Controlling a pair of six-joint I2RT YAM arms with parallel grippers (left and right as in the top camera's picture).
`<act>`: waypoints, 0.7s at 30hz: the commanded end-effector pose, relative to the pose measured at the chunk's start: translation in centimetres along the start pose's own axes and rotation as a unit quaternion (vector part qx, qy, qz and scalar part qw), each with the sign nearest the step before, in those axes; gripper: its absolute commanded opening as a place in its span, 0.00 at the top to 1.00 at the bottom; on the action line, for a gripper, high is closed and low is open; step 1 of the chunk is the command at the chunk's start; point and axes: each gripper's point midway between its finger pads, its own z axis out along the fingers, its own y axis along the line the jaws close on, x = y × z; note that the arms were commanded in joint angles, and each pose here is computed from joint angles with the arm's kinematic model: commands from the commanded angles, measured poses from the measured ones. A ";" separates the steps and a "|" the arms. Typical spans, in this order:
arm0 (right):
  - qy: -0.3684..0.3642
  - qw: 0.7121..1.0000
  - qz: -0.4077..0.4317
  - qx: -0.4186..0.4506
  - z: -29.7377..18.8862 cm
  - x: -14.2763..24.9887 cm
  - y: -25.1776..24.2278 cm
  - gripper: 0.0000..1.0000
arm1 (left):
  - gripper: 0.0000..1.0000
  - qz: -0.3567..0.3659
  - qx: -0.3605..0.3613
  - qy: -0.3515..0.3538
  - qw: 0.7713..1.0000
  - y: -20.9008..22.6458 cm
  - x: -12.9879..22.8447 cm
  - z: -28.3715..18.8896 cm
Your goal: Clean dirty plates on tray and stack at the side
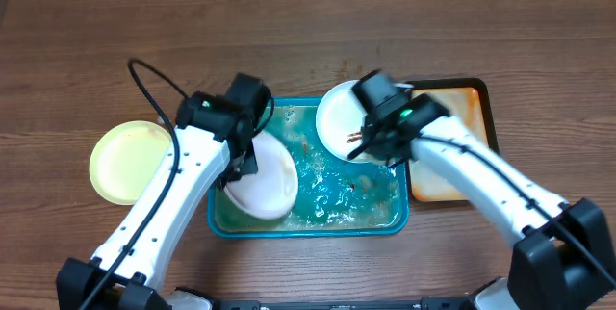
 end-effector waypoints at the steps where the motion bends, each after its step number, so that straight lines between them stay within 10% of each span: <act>1: 0.007 1.000 -0.011 -0.025 -0.9 -1.8 -2.6 0.96 | 0.96 0.020 -0.066 -0.100 0.993 1.9 -3.8 -2.8; 21: 0.047 0.995 0.046 -0.076 0.5 -4.0 -10.8 0.96 | 0.96 0.111 -0.220 -0.424 0.871 -3.1 -6.4 -13.2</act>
